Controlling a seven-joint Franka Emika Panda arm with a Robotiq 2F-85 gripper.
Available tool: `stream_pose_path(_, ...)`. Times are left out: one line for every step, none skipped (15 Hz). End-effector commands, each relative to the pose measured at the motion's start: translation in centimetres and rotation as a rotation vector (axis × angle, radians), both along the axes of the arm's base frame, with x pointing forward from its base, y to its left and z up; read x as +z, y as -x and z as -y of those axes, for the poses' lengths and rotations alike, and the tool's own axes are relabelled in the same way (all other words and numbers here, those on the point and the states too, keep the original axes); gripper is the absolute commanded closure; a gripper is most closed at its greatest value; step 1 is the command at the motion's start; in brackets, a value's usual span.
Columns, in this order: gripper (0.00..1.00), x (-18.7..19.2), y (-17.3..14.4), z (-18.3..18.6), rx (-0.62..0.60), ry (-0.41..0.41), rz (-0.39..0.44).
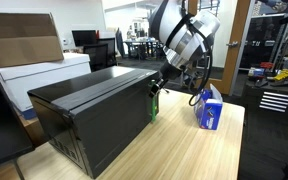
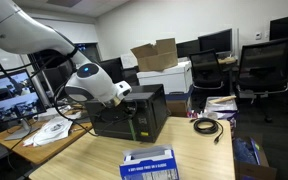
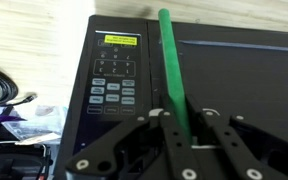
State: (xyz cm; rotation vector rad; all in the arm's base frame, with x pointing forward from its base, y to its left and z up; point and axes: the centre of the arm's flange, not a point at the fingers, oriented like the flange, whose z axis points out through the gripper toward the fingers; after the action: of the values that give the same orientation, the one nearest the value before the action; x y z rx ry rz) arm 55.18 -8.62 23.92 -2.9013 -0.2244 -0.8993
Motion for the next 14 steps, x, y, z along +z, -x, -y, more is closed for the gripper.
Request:
stream_pose_path(0.95,0.1,5.8,-0.8,-0.037,0.067,-0.029)
stream_pose_path(0.95,0.1,7.1,-1.5,-0.060,0.073,-0.040)
stream_pose_path(0.95,0.2,8.0,-1.9,-0.084,0.079,-0.049)
stream_pose_path(0.95,0.4,9.7,-2.5,-0.124,0.075,-0.063)
stream_pose_path(0.95,0.6,10.9,-3.1,-0.153,0.065,-0.069)
stream_pose_path(0.95,0.8,12.1,-4.0,-0.187,0.056,-0.079)
stream_pose_path(0.95,1.1,13.0,-4.6,-0.210,0.055,-0.091)
stream_pose_path(0.95,1.6,14.0,-5.6,-0.230,0.050,-0.106)
stream_pose_path(0.95,2.2,15.1,-6.5,-0.246,0.048,-0.128)
stream_pose_path(0.57,3.0,16.2,-7.3,-0.249,0.054,-0.157)
stream_pose_path(0.56,3.6,17.4,-8.2,-0.246,0.053,-0.173)
stream_pose_path(0.50,4.1,18.6,-9.0,-0.234,0.064,-0.199)
stream_pose_path(0.43,4.5,19.8,-9.8,-0.223,0.075,-0.232)
stream_pose_path(0.38,4.8,20.8,-10.5,-0.213,0.079,-0.255)
